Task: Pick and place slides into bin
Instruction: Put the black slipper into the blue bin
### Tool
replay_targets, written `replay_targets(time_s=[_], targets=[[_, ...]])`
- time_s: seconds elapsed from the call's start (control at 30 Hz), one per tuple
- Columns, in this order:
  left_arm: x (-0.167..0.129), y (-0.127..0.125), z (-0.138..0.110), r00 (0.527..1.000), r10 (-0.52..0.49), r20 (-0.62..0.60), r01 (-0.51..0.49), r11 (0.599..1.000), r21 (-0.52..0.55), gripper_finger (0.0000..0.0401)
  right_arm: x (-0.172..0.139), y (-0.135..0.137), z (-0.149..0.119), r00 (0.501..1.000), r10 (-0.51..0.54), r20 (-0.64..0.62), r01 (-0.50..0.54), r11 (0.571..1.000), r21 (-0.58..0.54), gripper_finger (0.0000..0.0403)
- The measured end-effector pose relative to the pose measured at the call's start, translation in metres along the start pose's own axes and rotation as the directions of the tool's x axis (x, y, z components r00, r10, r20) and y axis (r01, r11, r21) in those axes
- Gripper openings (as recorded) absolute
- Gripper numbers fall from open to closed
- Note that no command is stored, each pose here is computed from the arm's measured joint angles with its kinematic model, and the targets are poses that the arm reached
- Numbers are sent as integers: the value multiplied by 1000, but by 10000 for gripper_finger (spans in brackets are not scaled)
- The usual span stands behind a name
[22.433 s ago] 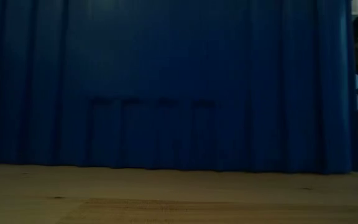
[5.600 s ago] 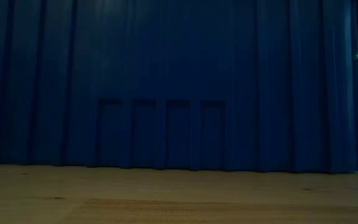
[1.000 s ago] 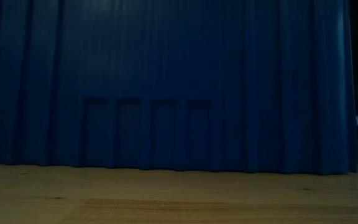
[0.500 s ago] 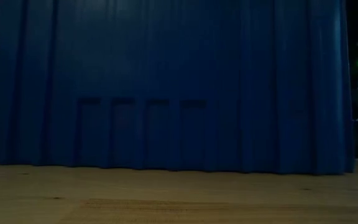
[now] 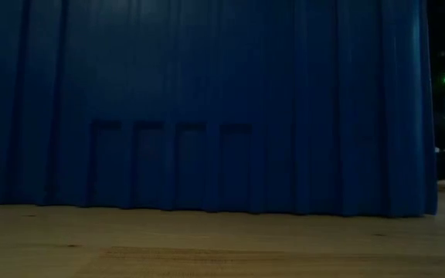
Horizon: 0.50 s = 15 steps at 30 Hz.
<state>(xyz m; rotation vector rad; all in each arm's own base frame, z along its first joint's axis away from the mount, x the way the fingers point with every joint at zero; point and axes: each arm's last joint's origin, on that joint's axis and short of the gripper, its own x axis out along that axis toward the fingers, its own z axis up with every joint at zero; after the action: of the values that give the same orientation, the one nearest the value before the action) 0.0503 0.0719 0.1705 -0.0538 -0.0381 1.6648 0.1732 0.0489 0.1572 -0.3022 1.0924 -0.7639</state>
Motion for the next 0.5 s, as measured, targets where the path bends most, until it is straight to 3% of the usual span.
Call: replay_targets(time_s=[0.2,0.5], targets=[[0,0,0,1000,0,0,0,1000,0,202,-14,-8,9,995,23,-97,-24,1000,-12,12],[0,0,0,1000,0,0,0,1000,0,202,-60,-38,41,959,71,-274,-85,996,-39,12]])
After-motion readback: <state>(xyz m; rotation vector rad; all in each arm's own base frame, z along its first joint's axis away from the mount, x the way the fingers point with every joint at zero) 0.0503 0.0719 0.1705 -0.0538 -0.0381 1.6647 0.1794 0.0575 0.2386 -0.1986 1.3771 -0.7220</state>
